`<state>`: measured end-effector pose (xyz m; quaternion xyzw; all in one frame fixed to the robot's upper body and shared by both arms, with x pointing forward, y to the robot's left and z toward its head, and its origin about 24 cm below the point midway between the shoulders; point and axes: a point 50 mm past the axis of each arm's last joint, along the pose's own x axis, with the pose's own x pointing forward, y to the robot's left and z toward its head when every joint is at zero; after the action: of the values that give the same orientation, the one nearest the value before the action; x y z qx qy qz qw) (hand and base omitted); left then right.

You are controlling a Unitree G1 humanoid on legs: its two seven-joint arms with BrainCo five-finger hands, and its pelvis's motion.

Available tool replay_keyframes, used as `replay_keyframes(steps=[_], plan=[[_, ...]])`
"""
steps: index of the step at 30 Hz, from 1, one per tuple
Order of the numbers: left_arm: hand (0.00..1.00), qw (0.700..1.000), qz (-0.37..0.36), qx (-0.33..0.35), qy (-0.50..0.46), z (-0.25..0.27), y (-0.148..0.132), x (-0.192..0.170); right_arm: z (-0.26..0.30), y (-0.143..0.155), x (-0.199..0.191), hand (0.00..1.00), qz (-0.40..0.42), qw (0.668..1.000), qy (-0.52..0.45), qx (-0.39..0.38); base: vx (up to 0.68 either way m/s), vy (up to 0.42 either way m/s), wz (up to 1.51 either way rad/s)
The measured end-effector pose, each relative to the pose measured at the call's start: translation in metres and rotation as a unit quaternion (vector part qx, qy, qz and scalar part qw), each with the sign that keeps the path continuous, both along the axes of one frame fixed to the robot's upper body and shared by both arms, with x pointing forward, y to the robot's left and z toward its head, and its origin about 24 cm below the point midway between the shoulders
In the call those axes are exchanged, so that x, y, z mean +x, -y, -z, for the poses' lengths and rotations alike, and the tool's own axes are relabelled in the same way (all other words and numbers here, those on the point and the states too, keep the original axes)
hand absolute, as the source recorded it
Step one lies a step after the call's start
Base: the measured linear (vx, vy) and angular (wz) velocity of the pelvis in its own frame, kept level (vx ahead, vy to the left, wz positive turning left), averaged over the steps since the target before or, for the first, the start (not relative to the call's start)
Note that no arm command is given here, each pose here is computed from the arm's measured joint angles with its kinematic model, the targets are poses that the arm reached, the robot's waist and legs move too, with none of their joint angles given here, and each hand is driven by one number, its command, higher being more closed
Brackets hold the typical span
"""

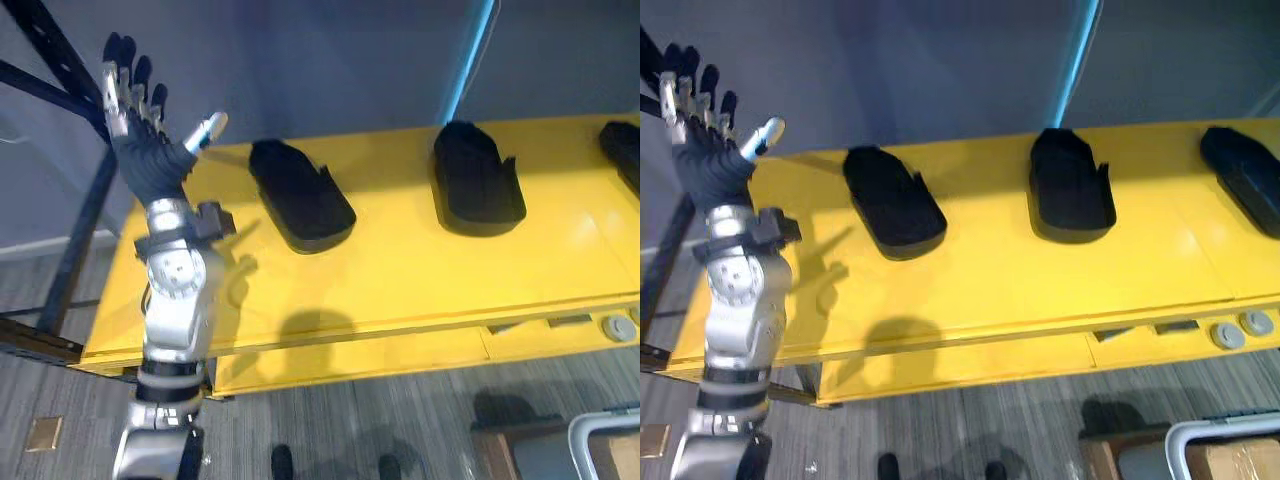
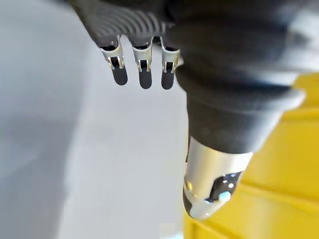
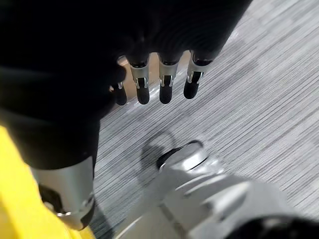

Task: Walk over and take plastic housings, then place them on the shelf

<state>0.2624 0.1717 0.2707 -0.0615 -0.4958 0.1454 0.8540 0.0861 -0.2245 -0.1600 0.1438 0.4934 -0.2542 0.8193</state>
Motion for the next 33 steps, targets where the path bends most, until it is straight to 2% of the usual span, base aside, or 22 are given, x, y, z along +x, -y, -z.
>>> replay_keyframes(steps=[3,6,7,12,19,24,28,33], plan=[[1.0,0.999,0.028,0.003,-0.045,0.04,0.023,-0.019,0.001,0.002,-0.007,0.0,0.001,1.0,-0.006,-0.002,-0.05,0.014,0.08],[1.0,0.984,0.125,0.015,-0.127,0.08,0.059,-0.027,0.001,0.002,-0.011,0.0,-0.001,1.0,-0.006,-0.007,-0.07,0.006,0.09],[0.0,0.976,0.159,0.023,-0.145,0.088,0.073,-0.026,0.001,0.002,-0.012,0.0,-0.002,1.0,-0.007,-0.007,-0.05,0.007,0.09],[0.0,0.944,0.247,0.064,-0.209,0.115,0.109,-0.018,0.0,0.002,-0.012,0.0,-0.017,1.0,-0.006,-0.012,-0.01,0.006,-0.1],[0.0,0.923,0.293,0.1,-0.229,0.113,0.136,0.007,0.0,0.002,-0.012,0.0,-0.016,1.0,-0.003,-0.016,0.02,-0.004,-0.19],[0.0,0.917,0.302,0.124,-0.228,0.099,0.155,0.03,-0.002,0.001,-0.008,0.0,-0.017,1.0,0.007,-0.017,-0.01,0.008,-0.21],[0.0,0.921,0.284,0.1,-0.246,0.088,0.156,0.054,-0.004,-0.001,-0.003,0.0,-0.013,1.0,0.016,-0.021,-0.04,0.013,-0.28],[0.0,0.923,0.29,0.079,-0.238,0.072,0.162,0.061,-0.005,-0.003,-0.002,0.0,-0.005,0.999,0.024,-0.024,-0.03,0.011,-0.05]])
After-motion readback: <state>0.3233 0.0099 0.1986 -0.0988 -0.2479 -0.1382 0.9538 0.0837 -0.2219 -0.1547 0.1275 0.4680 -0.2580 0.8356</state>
